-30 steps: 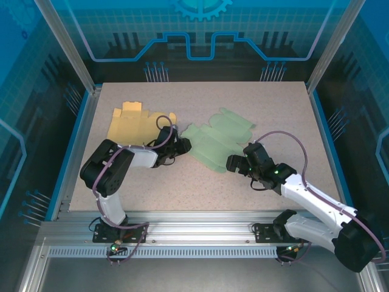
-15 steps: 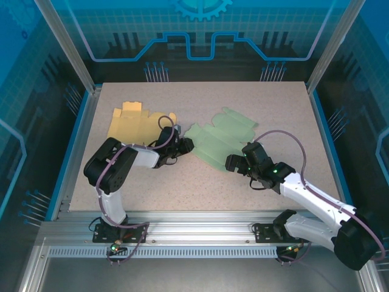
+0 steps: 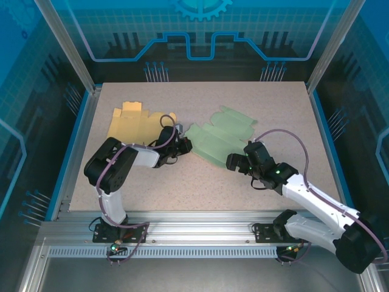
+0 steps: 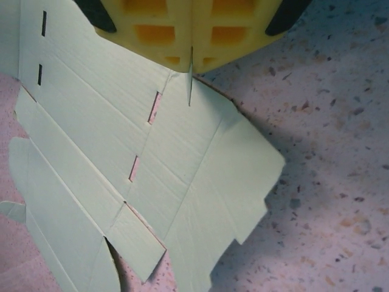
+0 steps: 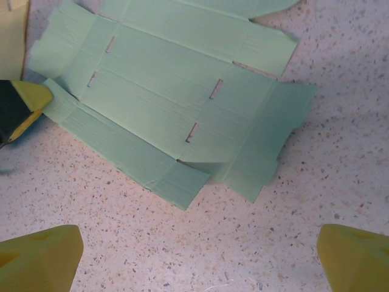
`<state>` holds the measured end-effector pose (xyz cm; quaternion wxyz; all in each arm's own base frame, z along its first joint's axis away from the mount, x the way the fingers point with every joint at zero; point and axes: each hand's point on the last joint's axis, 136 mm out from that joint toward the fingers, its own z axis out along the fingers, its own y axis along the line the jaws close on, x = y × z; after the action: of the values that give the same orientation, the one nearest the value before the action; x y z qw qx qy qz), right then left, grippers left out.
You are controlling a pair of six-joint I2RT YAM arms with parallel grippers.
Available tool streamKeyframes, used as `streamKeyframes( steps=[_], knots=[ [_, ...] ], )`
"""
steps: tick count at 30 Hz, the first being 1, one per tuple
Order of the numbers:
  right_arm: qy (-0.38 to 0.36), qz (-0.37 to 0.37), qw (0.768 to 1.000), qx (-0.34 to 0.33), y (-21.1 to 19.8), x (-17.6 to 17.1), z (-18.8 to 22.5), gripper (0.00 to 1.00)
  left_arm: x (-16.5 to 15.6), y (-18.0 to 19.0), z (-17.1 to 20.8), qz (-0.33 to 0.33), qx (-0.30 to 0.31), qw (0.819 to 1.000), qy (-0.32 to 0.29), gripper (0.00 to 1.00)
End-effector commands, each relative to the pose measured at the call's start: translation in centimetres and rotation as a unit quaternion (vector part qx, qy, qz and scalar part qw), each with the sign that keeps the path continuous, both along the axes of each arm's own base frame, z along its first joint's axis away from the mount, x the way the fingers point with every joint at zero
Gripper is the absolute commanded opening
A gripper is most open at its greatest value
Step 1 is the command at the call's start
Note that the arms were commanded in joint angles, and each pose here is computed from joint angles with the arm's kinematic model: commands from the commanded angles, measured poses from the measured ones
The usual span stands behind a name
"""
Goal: Fold the paper box
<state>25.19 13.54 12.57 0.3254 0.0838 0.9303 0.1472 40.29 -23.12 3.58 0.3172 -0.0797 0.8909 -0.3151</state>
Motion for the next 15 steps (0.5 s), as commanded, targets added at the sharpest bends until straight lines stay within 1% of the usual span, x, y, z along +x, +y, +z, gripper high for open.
streamKeyframes(
  steps=[1, 3, 5, 8, 10, 12, 13, 15],
  knots=[
    [-0.048, 0.036, 0.998, -0.013, 0.6, 0.6, 3.2, 1.00, 0.8, -0.6, 3.6, -0.044, 0.028, 0.997, -0.057, 0.00],
    [-0.068, 0.059, 0.996, -0.026, 0.9, 1.0, 4.5, 1.00, 1.1, -0.9, 6.3, -0.070, 0.042, 0.992, -0.098, 0.00],
    [-0.093, 0.084, 0.991, -0.039, 1.4, 1.5, 6.1, 1.00, 0.9, -1.4, 9.7, -0.103, 0.057, 0.982, -0.146, 0.00],
    [-0.144, 0.132, 0.980, -0.051, 2.4, 2.1, 9.4, 1.00, 0.0, -1.9, 15.0, -0.162, 0.086, 0.959, -0.217, 0.00],
    [-0.180, 0.173, 0.967, -0.048, 3.4, 1.9, 12.1, 0.97, -1.1, -2.1, 18.4, -0.204, 0.108, 0.937, -0.263, 0.00],
    [-0.218, 0.206, 0.953, -0.045, 4.2, 1.7, 15.4, 0.89, -2.4, -2.1, 21.4, -0.241, 0.130, 0.912, -0.306, 0.00],
    [-0.234, 0.222, 0.945, -0.046, 4.5, 1.6, 16.7, 0.88, -2.9, -2.1, 22.9, -0.254, 0.142, 0.899, -0.328, 0.00],
    [-0.257, 0.249, 0.932, -0.051, 5.0, 1.2, 19.2, 0.88, -3.9, -1.9, 25.6, -0.276, 0.164, 0.871, -0.372, 0.00]
  ],
)
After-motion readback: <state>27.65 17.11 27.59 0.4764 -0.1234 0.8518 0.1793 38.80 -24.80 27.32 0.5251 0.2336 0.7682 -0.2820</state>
